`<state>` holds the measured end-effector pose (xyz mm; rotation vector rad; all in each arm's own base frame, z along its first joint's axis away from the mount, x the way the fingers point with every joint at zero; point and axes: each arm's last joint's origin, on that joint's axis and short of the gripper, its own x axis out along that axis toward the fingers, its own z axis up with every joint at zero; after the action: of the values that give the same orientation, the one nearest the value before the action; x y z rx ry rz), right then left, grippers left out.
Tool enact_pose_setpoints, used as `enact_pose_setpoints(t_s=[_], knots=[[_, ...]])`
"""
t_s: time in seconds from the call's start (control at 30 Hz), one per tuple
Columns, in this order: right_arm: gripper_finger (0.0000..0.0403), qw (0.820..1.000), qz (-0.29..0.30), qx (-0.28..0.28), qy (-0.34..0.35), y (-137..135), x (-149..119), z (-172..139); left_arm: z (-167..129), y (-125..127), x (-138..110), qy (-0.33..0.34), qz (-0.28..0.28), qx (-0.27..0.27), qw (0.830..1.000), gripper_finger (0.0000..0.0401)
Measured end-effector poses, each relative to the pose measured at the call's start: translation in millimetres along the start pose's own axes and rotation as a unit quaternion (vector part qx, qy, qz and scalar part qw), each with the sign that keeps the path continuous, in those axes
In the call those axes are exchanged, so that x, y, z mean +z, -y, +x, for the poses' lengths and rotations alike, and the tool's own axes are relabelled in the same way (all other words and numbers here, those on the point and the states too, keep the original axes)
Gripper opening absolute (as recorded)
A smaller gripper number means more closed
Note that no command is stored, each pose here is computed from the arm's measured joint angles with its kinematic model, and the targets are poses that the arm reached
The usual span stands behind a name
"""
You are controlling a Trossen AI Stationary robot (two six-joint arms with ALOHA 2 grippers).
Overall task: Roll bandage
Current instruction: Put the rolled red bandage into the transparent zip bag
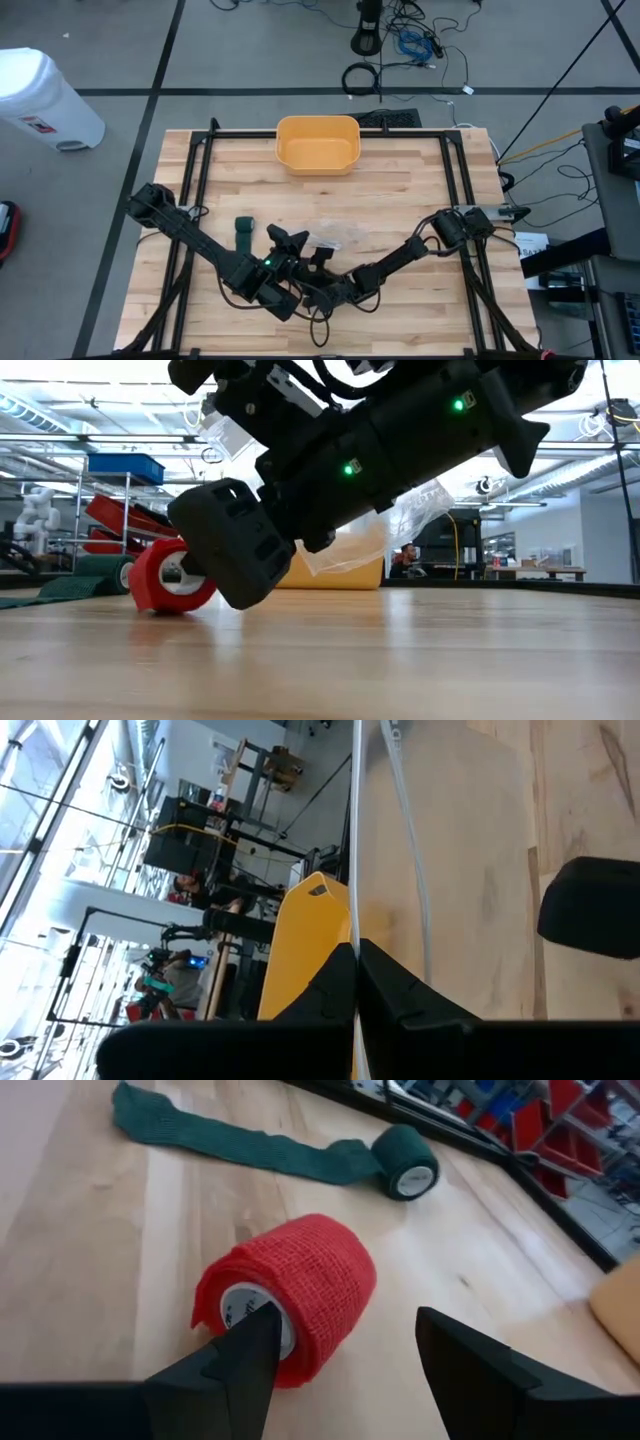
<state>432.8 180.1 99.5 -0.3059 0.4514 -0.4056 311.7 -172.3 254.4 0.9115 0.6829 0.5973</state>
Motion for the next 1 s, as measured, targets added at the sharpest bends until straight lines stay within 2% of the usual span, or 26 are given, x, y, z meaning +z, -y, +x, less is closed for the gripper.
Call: enact_pose_setpoints(t_s=[0.17, 0.4, 0.53, 0.8, 1.0], knots=[[0.0215, 0.999, 0.004, -0.034, -0.004, 2.3, -1.4, 0.3, 0.0, 0.0, 0.0, 0.0, 0.0, 0.0, 1.0, 0.0004], [0.0188, 1.0, 0.004, -0.023, -0.002, 2.2, -0.7, 1.1, 0.0, 0.2, 0.0, 0.0, 0.0, 0.0, 1.0, 0.0004], [0.0161, 1.0, -0.009, 0.012, -0.003, 4.6, 0.1, 6.1, 0.0, 0.2, 0.0, 0.0, 0.0, 0.0, 1.0, 0.0004], [0.0101, 0.999, -0.033, 0.01, 0.001, 6.7, 1.5, 8.2, 0.0, 0.2, 0.0, 0.0, 0.0, -0.001, 1.0, 0.0004], [0.0036, 0.999, -0.05, 0.009, 0.005, 6.4, 2.4, 7.9, 0.0, 0.2, 0.0, 0.0, 0.0, -0.001, 1.0, 0.0004]])
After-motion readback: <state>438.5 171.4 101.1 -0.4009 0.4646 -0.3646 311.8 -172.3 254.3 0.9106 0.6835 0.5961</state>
